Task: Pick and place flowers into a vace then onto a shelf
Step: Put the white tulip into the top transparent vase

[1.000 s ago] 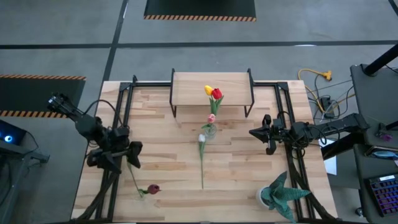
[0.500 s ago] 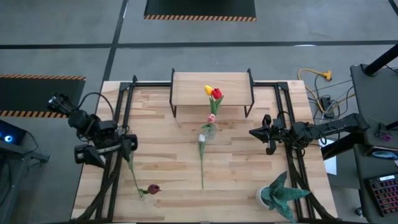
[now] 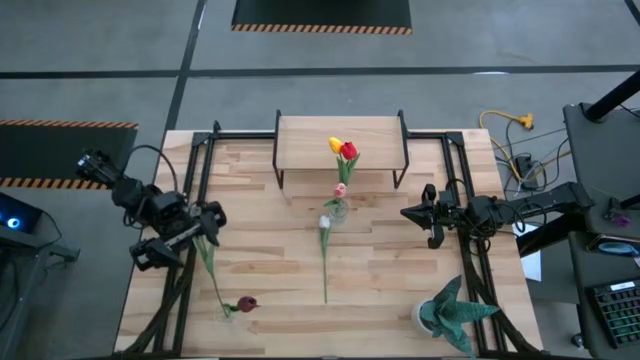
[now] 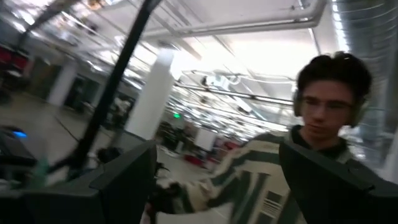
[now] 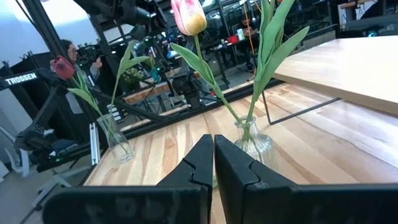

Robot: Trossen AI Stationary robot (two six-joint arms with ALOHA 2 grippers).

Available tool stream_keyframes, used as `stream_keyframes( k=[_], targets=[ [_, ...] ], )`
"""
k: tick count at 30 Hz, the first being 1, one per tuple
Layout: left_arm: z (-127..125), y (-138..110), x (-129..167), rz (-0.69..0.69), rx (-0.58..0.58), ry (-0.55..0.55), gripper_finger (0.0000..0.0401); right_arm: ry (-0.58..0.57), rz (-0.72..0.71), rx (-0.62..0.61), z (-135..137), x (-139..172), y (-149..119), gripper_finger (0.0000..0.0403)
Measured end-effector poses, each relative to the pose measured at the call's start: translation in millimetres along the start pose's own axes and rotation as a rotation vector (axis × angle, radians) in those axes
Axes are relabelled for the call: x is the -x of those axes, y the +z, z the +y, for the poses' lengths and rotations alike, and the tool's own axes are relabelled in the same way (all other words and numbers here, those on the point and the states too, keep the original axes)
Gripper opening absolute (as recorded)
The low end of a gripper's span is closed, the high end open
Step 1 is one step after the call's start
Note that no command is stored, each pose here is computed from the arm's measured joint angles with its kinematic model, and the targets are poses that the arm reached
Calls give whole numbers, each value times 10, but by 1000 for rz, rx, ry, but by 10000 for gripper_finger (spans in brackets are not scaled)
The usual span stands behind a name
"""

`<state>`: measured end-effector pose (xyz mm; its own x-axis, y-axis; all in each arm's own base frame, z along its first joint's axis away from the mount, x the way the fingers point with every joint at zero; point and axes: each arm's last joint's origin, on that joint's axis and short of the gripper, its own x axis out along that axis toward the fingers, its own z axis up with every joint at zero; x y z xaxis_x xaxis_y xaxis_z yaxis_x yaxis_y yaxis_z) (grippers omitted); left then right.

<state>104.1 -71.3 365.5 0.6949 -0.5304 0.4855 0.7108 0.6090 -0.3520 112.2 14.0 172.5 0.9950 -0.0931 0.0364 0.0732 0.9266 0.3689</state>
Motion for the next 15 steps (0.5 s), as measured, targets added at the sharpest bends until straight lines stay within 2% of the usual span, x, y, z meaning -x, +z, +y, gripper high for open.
stream_keyframes(
  k=[4,7,15],
  targets=[
    [-34,97,29,-21,-52,39,320,0,0,0,0,0,0,9],
    [-85,211,73,46,-51,91,320,0,-1,0,0,0,1,8],
    [-292,745,245,305,-74,405,320,0,0,0,0,0,0,8]
  ],
)
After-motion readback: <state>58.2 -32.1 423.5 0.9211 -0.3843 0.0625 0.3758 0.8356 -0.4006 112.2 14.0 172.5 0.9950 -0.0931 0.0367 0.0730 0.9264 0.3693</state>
